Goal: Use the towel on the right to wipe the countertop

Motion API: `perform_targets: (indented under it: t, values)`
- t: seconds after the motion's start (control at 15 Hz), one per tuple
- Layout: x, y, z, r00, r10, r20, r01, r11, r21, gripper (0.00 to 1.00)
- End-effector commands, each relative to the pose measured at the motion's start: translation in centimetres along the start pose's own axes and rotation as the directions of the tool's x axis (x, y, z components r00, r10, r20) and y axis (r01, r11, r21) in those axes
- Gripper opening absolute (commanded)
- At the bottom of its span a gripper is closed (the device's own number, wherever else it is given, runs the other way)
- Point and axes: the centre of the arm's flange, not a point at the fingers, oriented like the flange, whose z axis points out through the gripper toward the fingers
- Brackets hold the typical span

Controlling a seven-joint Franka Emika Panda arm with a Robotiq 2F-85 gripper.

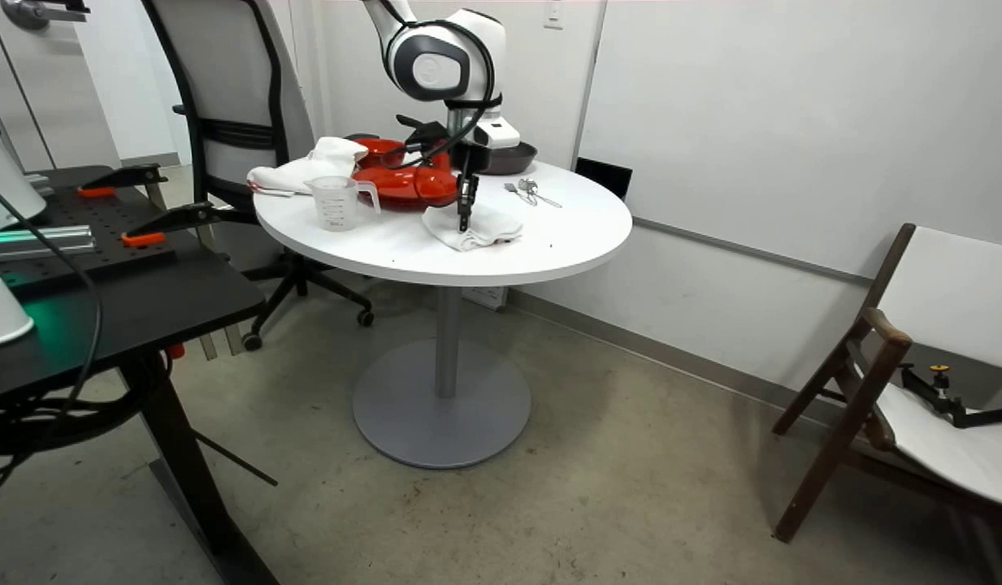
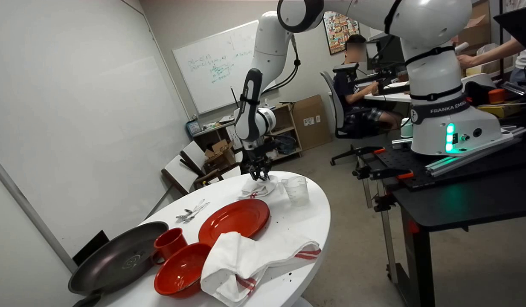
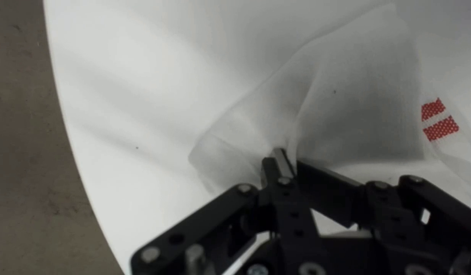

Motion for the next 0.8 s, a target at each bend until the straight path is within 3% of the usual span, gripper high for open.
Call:
perform_targets:
  t: [0.0,0.47,0.73]
  values:
    - [-1.2,0.5,0.4,0.999,-0.020,0.028,0.021,0.999,-0.025,0.01]
    - [-3.1,0.0,0.7,0.998,-0.035,0.055,0.037,0.999,-0.036,0.01]
    - [-5.7,1.1,1.5,0.993,-0.028,0.115,0.034,0.998,-0.052,0.01]
